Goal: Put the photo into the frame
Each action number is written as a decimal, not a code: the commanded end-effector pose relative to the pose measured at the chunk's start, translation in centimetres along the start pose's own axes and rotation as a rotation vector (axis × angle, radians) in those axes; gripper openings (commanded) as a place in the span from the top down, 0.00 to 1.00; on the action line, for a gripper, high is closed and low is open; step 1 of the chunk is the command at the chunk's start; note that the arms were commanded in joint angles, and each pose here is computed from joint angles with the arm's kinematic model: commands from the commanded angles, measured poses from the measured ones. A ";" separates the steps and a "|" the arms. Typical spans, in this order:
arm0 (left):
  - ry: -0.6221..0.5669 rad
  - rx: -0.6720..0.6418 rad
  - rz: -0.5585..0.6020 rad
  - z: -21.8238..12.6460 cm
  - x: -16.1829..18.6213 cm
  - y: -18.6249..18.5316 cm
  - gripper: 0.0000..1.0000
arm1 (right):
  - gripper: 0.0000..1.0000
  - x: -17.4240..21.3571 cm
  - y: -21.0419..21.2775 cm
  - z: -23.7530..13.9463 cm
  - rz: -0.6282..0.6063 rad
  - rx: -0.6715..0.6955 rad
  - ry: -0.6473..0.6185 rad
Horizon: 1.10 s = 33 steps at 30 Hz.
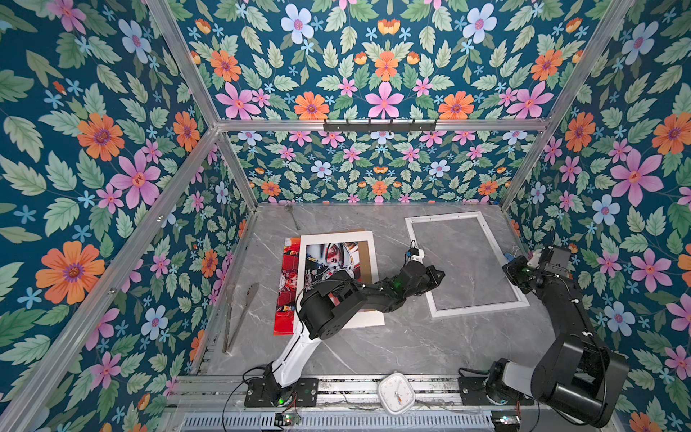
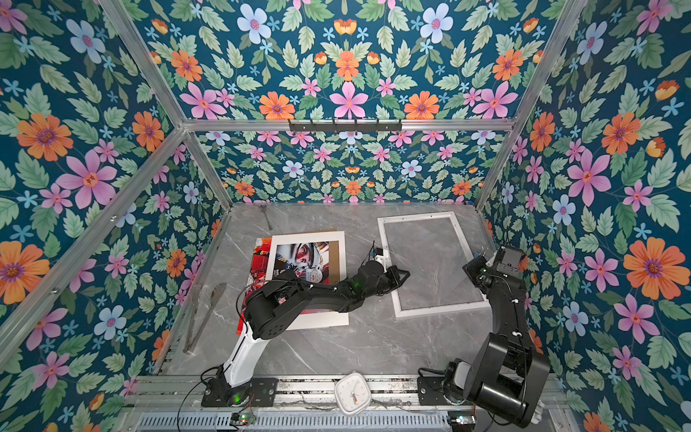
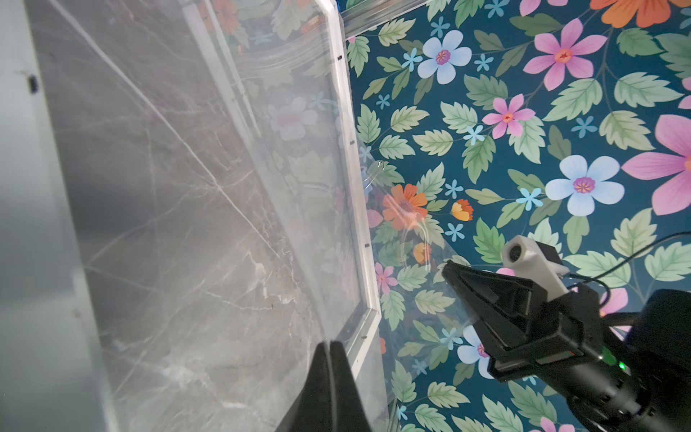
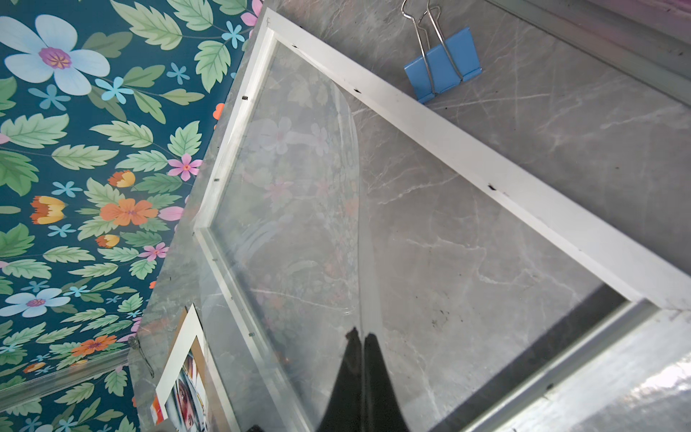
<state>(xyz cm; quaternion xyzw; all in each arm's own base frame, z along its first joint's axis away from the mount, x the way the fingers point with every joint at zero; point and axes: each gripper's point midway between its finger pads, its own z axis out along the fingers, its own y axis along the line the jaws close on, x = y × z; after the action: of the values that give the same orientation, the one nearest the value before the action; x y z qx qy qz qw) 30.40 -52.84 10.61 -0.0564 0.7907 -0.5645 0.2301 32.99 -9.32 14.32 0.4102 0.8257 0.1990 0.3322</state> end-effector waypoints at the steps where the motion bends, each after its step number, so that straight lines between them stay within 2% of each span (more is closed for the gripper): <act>1: 0.019 0.057 -0.024 0.2 0.3 -1.1 1.00 | 1.00 -0.4 0.3 0.2 -0.002 -0.013 -0.010; 15: 0.044 0.086 -0.099 0.6 1.3 -1.0 1.00 | 1.00 -1.0 0.1 0.2 0.008 -0.006 -0.049; 19: 0.046 0.055 -0.069 0.7 1.5 -0.4 1.00 | 1.00 -1.0 0.1 0.3 0.008 -0.007 -0.046; 33: 0.038 0.040 -0.069 0.8 1.1 0.3 1.00 | 0.98 -0.1 -0.2 1.1 0.012 -0.007 0.008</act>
<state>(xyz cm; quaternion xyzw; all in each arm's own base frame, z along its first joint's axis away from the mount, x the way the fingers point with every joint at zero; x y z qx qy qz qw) 30.05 -53.52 9.49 -0.0830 0.7846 -0.5822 0.1961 33.63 -9.91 13.42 0.4215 0.8204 0.1972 0.3323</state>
